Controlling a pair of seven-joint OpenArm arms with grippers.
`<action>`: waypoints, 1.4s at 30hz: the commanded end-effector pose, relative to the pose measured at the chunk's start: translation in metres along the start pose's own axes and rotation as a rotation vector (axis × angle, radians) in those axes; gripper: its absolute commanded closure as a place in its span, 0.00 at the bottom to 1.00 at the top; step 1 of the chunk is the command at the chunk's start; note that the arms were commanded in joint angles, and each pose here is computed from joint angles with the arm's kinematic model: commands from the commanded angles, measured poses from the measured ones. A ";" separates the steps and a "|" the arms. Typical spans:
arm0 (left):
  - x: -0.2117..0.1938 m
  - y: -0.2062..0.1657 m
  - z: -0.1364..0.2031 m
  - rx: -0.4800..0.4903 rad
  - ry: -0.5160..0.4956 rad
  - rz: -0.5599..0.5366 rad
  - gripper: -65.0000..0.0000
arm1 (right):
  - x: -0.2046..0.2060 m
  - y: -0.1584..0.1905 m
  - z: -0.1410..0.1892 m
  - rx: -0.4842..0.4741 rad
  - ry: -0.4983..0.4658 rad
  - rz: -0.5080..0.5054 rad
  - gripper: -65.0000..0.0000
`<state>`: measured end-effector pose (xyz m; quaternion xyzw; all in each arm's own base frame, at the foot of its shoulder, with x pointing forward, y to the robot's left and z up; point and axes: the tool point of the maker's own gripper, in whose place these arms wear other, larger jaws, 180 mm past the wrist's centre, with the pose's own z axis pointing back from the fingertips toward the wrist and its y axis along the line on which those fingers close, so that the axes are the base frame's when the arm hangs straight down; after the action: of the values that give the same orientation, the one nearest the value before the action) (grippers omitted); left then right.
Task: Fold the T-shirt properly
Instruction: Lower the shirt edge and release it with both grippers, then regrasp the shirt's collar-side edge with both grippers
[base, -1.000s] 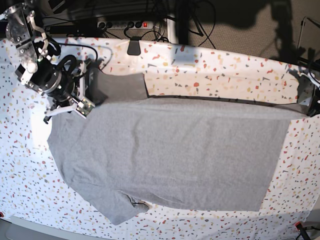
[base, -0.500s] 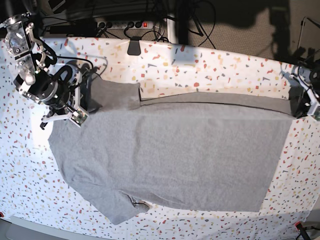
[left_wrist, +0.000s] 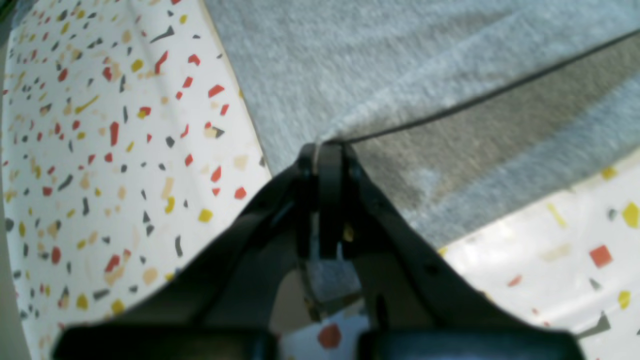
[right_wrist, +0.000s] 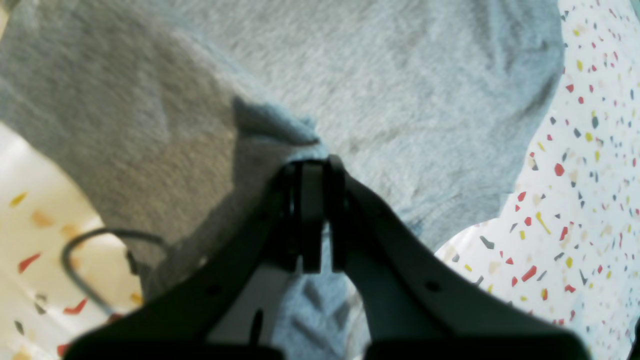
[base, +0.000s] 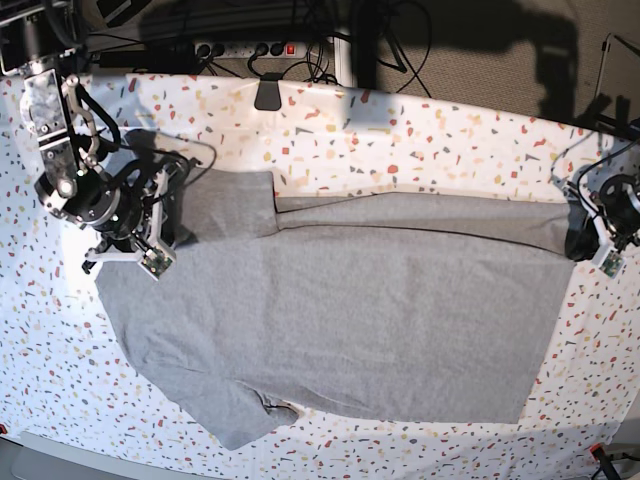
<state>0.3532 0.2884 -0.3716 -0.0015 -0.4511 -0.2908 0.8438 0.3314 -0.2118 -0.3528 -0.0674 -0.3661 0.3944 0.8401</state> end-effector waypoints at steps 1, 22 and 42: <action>0.018 0.021 0.003 0.038 -0.044 -0.020 1.00 | 0.007 -0.017 0.003 -0.037 -0.024 0.008 1.00; 0.014 0.045 -0.022 0.063 0.003 0.087 0.64 | 0.000 -0.039 -0.005 -0.056 -0.001 -0.009 0.72; -0.002 0.011 0.017 -0.060 0.324 -0.331 0.64 | -0.003 -0.034 0.026 -0.078 0.166 0.100 0.72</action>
<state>0.3342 0.2973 -0.3771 0.0842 -0.2751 -0.4398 0.8508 0.3251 -0.2366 -0.3366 -0.1350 -0.2928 0.4139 0.8513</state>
